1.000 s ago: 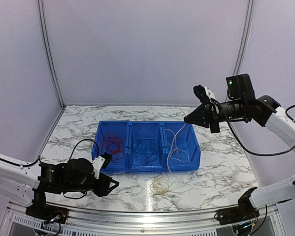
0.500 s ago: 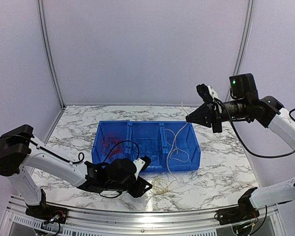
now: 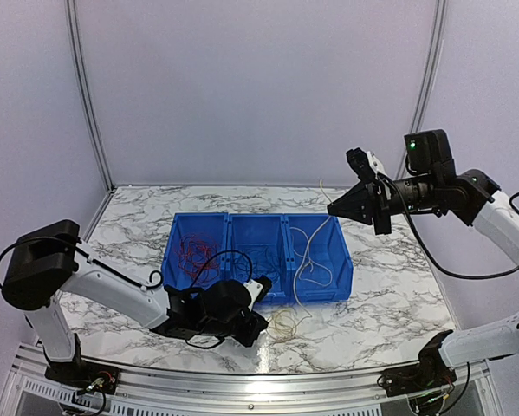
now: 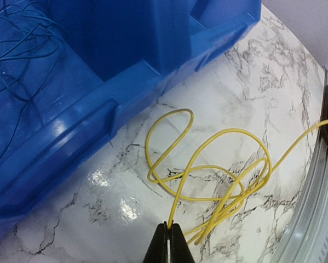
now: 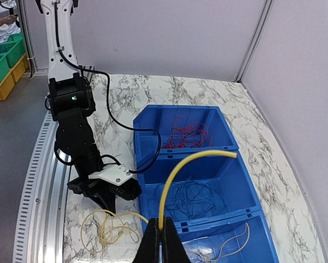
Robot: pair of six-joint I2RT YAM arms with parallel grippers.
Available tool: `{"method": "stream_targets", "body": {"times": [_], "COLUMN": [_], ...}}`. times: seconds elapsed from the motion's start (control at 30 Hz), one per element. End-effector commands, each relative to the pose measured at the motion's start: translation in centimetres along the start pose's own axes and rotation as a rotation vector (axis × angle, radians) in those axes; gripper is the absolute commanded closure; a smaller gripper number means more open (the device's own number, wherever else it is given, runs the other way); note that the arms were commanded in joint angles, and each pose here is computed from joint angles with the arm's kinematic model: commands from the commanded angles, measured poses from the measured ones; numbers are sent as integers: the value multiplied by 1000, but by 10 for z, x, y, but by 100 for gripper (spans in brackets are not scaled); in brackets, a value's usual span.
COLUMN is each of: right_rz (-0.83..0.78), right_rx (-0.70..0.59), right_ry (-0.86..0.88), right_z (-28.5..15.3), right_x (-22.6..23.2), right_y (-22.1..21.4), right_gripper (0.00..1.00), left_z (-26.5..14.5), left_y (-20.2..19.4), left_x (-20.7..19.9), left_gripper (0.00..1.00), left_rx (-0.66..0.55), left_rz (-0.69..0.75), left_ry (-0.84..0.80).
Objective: Untangle the cables
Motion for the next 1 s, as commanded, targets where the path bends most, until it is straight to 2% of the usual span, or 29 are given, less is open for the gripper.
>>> {"method": "stream_targets", "body": {"times": [0.0,0.27,0.53,0.73,0.97], "right_rz": [-42,-199,-158,-91,-58], "right_rx": [-5,1,-36,-104,-145], "right_ry": [-39,-425,-829,-1133,-1336], "right_z": [-10,-69,-100,-125,-148], "right_x": [6,0,-34,-58,-74], "right_y": [12,62,74,84,88], "right_gripper": [100,100,100,100,100], "left_z": [-22,-75,-127,-149,-157], "left_y": [5,-53,-121,-134,-148], "left_x": [12,46,82,94,101], "left_gripper": [100,100,100,100,100], "left_rx": [-74,-66,-82,-105,-75], "left_rz": [-43,-203,-433,-471,-506], "left_ry": [59,192,338,412,471]}}
Point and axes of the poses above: each gripper's point midway between its finger pads, its own z axis out along the fingers, its own x axis along the line the jaws close on, y = z × x, the point moved 9 cm from there along -z, back along the fingers, and after that the axes turned 15 degrees about z, right-handed, at the moved point
